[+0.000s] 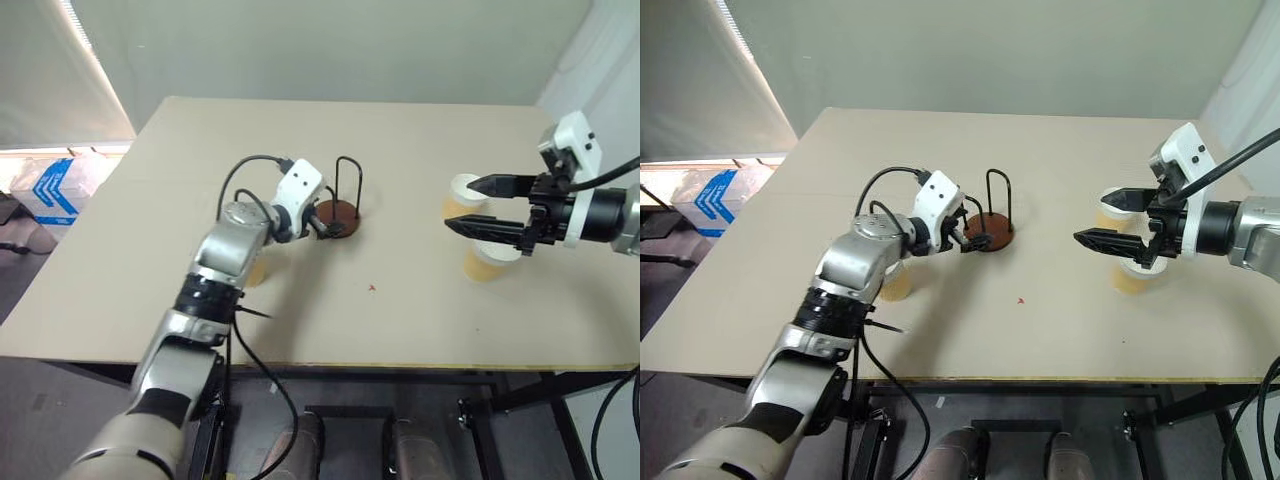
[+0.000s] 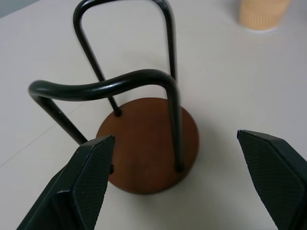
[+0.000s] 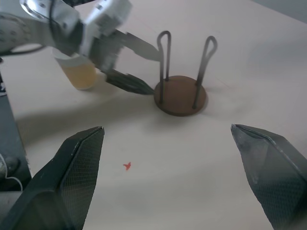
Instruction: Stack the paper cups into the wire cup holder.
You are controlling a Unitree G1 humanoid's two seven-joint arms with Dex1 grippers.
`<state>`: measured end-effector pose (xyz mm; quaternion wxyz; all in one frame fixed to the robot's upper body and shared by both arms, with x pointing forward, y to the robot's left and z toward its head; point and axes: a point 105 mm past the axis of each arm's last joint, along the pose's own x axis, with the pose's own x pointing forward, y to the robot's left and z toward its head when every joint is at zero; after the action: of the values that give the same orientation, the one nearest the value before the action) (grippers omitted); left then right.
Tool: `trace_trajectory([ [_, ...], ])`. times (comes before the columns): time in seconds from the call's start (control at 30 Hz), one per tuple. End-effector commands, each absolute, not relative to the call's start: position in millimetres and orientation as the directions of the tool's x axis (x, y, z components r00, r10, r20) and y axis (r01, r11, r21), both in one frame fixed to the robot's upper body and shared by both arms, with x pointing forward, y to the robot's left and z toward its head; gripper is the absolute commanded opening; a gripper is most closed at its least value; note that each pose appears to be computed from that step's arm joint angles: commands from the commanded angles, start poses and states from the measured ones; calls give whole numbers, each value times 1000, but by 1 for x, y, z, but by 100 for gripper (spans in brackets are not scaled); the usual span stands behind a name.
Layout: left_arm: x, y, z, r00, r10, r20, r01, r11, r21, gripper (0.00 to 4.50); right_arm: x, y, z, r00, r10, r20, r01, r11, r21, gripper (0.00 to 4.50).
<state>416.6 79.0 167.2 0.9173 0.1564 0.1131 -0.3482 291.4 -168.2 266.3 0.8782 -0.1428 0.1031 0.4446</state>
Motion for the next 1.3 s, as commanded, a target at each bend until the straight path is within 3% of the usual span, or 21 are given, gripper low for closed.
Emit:
trace_trajectory([
  [0.03, 430, 73, 184, 775, -576, -258, 630, 730, 264, 450, 287, -167, 280, 591, 756, -281, -806, 554, -207, 449],
  [0.27, 440, 67, 187, 784, -574, -236, 620, 737, 268, 450, 286, -169, 280, 603, 748, -278, -798, 567, -206, 449],
  [0.33, 440, 67, 187, 782, -578, -235, 623, 735, 267, 412, 286, -169, 280, 605, 747, -276, -796, 569, -205, 450],
  [0.4, 439, 66, 187, 777, -586, -231, 630, 733, 258, 359, 285, -169, 279, 606, 746, -276, -795, 571, -204, 450],
  [0.73, 424, 70, 198, 678, -707, -201, 734, 645, 211, 10, 287, -166, 278, 612, 744, -267, -791, 578, -201, 450],
  [1.03, 399, 83, 214, 514, -821, -248, 852, 457, 255, 4, 284, -175, 286, 634, 724, -272, -773, 593, -224, 450],
  [1.17, 366, 58, 218, 304, -911, -278, 937, 232, 261, 4, 267, -180, 290, 607, 726, -324, -794, 567, -218, 450],
  [1.3, 351, 39, 208, 207, -930, -305, 958, 130, 254, 4, 257, -183, 289, 606, 713, -354, -795, 563, -227, 450],
])
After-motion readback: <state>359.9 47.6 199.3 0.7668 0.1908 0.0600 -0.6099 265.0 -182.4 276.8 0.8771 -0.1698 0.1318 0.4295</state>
